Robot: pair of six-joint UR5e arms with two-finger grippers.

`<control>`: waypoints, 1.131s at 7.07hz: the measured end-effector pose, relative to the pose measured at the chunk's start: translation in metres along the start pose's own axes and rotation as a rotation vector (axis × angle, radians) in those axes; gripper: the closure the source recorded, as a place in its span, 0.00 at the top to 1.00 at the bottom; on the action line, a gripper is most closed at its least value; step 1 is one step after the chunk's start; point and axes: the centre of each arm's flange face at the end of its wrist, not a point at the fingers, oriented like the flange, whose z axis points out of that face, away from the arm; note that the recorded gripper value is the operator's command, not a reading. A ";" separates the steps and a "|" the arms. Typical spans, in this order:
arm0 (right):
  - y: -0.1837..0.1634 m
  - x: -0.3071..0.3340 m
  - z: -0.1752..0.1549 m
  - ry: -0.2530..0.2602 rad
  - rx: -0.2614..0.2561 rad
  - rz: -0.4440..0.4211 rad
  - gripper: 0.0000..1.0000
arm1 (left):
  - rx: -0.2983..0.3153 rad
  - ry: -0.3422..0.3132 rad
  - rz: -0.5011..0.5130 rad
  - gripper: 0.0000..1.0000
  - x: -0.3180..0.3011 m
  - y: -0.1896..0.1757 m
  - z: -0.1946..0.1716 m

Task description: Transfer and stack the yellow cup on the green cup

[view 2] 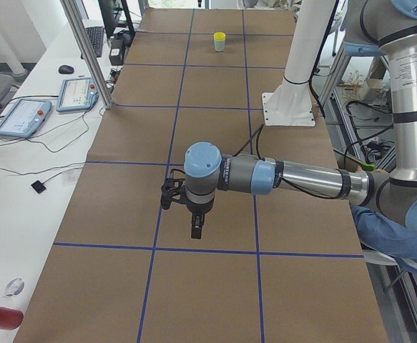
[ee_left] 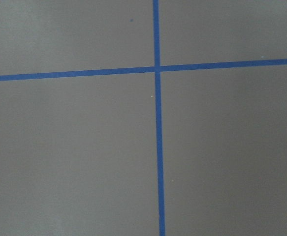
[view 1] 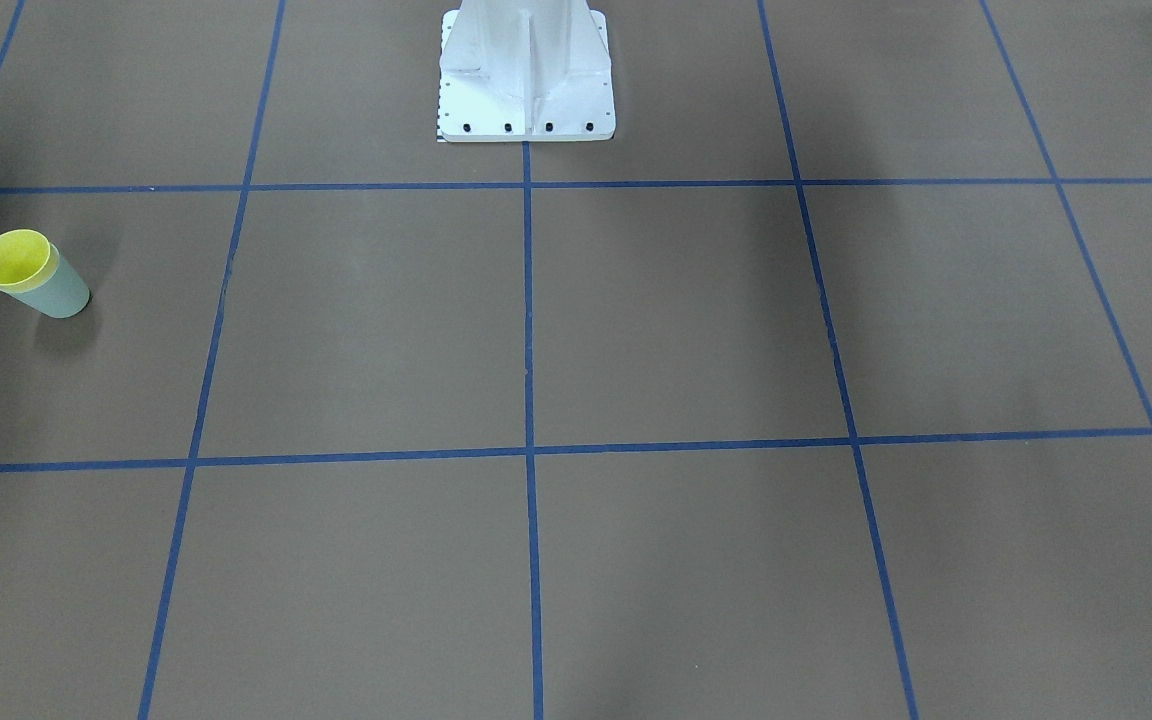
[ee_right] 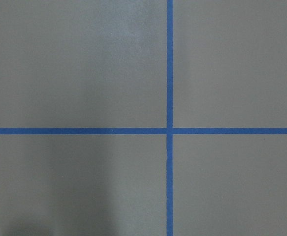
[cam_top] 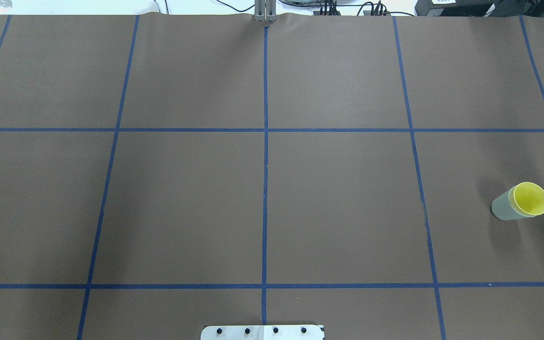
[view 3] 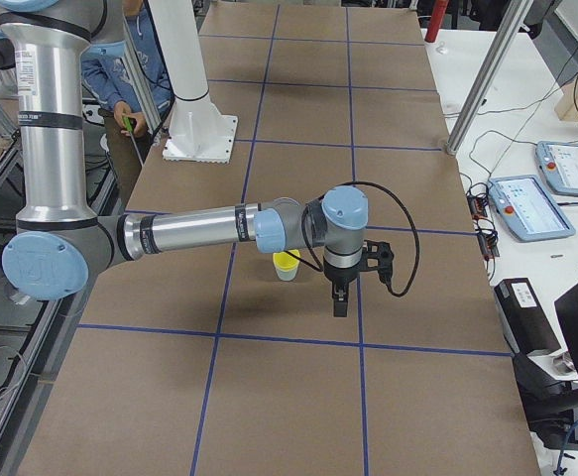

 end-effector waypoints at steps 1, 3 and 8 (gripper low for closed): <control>0.002 0.000 -0.001 -0.001 0.000 0.001 1.00 | 0.006 0.009 0.005 1.00 0.003 0.000 -0.003; 0.008 0.002 0.001 -0.007 -0.009 0.010 1.00 | 0.008 -0.007 0.009 1.00 0.002 0.001 -0.003; 0.049 0.026 0.006 -0.019 -0.036 0.065 1.00 | -0.044 -0.081 -0.039 1.00 -0.030 0.007 0.022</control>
